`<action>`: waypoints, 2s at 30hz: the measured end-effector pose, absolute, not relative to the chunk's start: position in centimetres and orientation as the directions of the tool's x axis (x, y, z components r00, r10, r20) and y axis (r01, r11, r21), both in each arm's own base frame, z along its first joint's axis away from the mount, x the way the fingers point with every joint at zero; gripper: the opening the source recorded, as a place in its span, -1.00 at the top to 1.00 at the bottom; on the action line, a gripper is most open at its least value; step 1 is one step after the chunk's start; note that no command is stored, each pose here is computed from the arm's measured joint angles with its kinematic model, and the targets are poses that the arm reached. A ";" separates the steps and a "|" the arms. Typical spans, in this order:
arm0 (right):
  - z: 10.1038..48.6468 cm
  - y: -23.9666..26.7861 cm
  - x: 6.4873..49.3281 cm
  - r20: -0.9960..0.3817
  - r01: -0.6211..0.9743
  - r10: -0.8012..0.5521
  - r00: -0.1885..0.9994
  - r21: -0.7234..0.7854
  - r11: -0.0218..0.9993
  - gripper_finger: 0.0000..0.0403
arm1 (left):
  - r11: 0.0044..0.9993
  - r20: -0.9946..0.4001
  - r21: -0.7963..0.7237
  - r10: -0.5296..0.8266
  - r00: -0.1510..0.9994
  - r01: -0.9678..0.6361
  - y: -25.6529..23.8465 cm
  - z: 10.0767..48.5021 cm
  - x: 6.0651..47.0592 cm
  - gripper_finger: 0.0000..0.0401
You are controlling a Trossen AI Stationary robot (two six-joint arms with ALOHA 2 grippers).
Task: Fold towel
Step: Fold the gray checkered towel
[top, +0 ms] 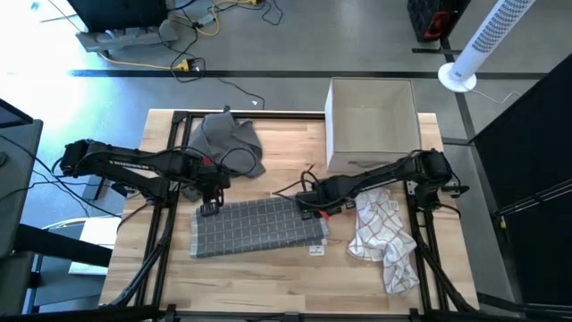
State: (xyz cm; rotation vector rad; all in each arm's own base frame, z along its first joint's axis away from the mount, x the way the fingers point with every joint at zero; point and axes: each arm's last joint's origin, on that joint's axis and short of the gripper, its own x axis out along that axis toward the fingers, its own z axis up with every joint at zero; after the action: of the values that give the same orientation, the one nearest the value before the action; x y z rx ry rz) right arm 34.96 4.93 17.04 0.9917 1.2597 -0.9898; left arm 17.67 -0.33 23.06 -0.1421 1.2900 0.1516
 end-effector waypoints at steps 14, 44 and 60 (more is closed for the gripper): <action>16.0 3.9 35.1 -0.994 0.959 -0.080 0.070 0.045 0.281 0.45 | 0.985 -0.961 0.000 0.047 0.273 -0.170 -0.3 23.1 17.7 1.00; 25.0 2.4 26.1 -0.990 0.952 -0.111 0.091 0.054 0.303 0.99 | 0.987 -0.846 -0.094 -0.010 0.534 -0.131 -0.8 22.6 20.1 1.00; 27.7 3.5 29.2 -0.830 0.794 -0.068 0.554 0.501 0.346 0.99 | 0.995 -0.821 -0.004 0.051 0.569 -0.096 -1.8 13.6 21.4 0.75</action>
State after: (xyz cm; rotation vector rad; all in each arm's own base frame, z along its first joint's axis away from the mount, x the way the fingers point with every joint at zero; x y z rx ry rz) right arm 29.20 3.50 27.72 1.0792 0.8131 -0.6474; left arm 21.45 -1.81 13.62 -0.0504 0.9620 0.0866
